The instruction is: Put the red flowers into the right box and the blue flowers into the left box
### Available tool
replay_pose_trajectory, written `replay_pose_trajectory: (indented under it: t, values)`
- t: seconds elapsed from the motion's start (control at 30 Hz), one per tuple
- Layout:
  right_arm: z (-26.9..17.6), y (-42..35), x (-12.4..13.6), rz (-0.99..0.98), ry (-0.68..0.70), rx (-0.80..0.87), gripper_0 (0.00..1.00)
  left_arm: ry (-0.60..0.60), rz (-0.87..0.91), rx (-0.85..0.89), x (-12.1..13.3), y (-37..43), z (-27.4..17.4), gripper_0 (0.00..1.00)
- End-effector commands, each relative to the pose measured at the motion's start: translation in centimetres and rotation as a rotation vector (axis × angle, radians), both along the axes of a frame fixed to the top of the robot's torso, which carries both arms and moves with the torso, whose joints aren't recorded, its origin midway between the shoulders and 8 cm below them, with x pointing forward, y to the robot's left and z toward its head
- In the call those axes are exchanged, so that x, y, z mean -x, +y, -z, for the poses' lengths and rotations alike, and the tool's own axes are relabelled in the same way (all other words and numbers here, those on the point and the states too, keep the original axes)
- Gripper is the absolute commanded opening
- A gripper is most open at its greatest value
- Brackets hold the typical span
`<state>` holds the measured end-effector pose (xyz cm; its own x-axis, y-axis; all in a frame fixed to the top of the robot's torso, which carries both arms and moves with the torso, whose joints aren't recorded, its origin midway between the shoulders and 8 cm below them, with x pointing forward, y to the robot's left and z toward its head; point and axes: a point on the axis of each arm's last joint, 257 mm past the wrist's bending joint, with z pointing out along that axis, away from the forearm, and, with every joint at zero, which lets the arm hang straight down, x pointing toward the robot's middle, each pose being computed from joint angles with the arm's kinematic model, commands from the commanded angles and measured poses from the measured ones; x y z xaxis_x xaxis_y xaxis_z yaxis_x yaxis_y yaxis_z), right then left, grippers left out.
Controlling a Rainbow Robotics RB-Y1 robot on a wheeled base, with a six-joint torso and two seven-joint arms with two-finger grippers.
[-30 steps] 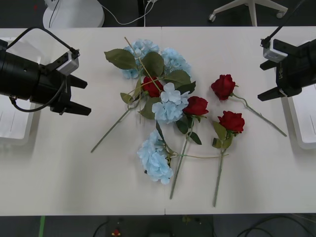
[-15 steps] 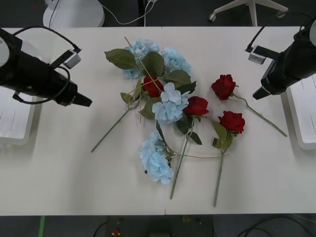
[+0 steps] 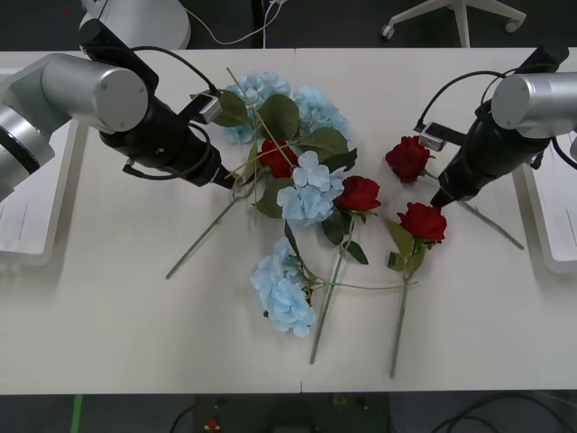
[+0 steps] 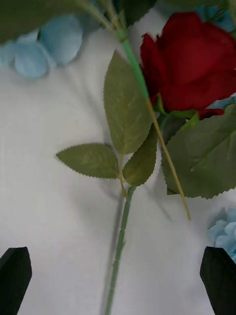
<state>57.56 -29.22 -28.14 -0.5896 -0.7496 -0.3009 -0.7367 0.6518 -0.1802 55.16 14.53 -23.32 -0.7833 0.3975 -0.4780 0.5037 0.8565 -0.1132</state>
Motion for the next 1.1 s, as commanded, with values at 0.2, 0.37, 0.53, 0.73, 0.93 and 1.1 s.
replay_pose_trajectory:
  t: [0.2, 0.37, 0.53, 0.73, 0.93, 1.1]
  values:
    - [-2.5, 3.0, -3.9, 0.024, -0.084, -0.020, 1.00, 0.060, -0.056, -0.084, 1.6, -1.6, 1.7, 1.00]
    - [-1.8, 3.4, -4.2, 0.038, -0.095, -0.018, 1.00, 0.033, -0.040, -0.164, 1.2, -1.6, 3.1, 1.00]
    - [-1.7, 3.5, -4.3, 0.042, -0.095, -0.007, 1.00, -0.002, -0.023, -0.266, 0.7, -1.1, 3.8, 1.00]
    - [-1.2, 3.6, -4.2, 0.050, -0.089, 0.002, 1.00, -0.014, -0.021, -0.322, 0.5, -0.6, 4.2, 1.00]
    - [-1.0, 3.6, -4.3, 0.059, -0.090, 0.007, 0.83, 0.014, -0.031, -0.335, 0.5, -0.1, 5.3, 1.00]
    - [-0.9, 3.6, -4.2, 0.067, -0.087, 0.009, 0.18, 0.019, -0.024, -0.329, 0.5, -0.6, 6.0, 1.00]
